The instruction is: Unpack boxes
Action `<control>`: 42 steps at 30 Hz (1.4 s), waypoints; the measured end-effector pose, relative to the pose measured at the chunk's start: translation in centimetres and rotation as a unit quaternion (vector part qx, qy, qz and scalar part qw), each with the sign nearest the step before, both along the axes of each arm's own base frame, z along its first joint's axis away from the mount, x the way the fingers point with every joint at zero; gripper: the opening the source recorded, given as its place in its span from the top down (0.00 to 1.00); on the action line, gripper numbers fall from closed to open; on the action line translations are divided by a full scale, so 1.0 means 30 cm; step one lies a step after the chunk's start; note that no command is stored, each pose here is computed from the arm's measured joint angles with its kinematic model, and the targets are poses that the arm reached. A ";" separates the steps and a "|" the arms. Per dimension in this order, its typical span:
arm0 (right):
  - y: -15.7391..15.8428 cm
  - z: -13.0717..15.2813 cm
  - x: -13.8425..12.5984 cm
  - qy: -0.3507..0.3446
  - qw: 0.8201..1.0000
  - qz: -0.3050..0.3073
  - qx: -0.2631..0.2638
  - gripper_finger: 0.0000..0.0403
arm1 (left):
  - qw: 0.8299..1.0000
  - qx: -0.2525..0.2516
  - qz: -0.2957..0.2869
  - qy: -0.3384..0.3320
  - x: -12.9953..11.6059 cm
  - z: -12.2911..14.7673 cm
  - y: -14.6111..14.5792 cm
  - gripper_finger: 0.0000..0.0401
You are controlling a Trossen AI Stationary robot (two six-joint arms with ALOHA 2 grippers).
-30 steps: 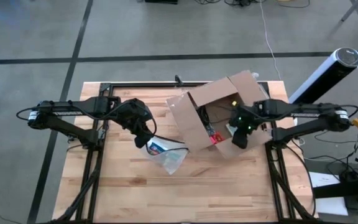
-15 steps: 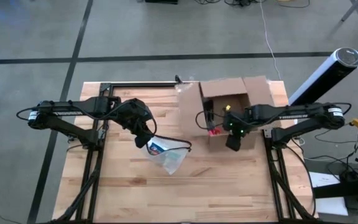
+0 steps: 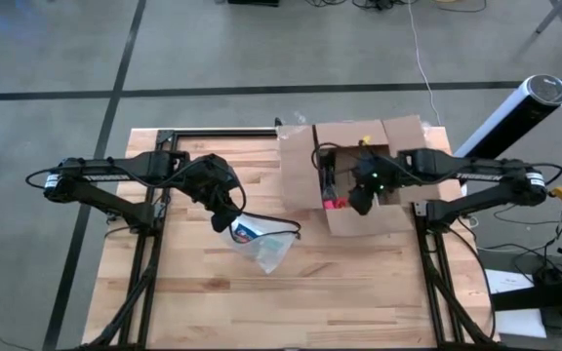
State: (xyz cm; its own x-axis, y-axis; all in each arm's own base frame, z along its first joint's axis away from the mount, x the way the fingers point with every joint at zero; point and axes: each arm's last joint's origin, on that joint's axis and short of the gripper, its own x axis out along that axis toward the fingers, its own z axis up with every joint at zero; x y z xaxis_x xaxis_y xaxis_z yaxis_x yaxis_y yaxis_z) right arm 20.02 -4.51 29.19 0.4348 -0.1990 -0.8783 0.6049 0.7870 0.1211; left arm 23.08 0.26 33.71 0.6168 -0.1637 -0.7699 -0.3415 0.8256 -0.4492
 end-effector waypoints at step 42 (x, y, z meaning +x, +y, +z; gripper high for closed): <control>-0.226 -0.428 0.041 0.265 0.923 -0.209 0.183 0.11 | 0.999 -0.013 -0.034 -0.004 -0.001 0.001 -0.006 1.00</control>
State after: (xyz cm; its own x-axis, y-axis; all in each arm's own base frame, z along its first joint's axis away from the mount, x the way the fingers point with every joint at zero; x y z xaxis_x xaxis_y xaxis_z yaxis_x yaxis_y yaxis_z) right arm 21.24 -11.29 16.36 -0.1233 0.0998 -0.9873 0.8970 0.4368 -0.0679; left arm 23.06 0.08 33.73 0.6100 -0.2251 -0.7597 -0.2811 0.8350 -0.4731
